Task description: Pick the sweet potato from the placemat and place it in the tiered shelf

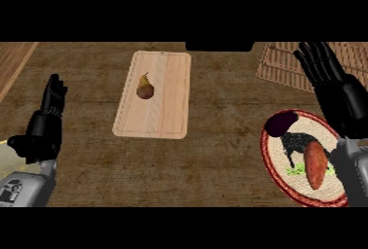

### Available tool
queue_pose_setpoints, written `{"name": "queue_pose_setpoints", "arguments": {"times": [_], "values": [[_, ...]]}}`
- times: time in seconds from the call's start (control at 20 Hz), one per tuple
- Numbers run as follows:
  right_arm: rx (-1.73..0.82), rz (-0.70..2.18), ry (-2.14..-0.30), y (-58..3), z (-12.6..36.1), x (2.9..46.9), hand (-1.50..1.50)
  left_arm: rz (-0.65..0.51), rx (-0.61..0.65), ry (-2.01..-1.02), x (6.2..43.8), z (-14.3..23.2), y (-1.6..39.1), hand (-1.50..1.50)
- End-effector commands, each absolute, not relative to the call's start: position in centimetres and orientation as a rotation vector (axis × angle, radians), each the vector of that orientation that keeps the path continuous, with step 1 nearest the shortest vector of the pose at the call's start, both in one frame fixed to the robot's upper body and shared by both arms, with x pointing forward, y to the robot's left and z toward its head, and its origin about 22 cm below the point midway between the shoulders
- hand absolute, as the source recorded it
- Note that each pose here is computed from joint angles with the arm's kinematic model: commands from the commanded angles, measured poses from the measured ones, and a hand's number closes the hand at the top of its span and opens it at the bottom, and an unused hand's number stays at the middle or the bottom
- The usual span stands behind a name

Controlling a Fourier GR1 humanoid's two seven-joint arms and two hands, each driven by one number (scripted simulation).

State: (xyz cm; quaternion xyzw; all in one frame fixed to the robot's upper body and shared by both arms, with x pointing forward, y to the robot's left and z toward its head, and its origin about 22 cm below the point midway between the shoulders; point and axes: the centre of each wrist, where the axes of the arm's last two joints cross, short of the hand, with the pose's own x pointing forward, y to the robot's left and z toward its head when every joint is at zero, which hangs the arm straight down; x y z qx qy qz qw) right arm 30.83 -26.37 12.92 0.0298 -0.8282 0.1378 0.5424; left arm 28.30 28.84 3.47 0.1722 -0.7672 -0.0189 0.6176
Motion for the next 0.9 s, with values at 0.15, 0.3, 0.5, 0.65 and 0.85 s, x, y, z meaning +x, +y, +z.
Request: {"name": "queue_pose_setpoints", "arguments": {"times": [0.15, 0.3, 0.5, 0.65, 0.85], "values": [[-0.181, -0.013, -1.706, -37.2, 8.2, 27.3, -1.5, -0.123, 0.3, -1.685, 27.8, 2.1, 27.2, 0.0], [0.144, -0.589, -1.722, -33.6, 4.7, 28.2, -1.5, -0.116, 0.253, -1.634, 27.2, 0.9, 26.7, 0.0], [-0.826, -0.165, -1.331, -45.1, 2.9, 21.0, 1.5, -0.17, 0.201, -1.62, 26.9, 0.6, 25.8, 0.0], [-0.957, -0.452, -1.336, -44.5, -2.1, 18.7, -1.5, -0.217, 0.13, -1.588, 27.2, 0.8, 24.0, 0.0], [-0.928, -0.637, -1.495, -44.3, -5.5, 16.9, -1.5, -0.244, 0.112, -1.578, 27.7, 1.1, 22.1, 0.0]]}}
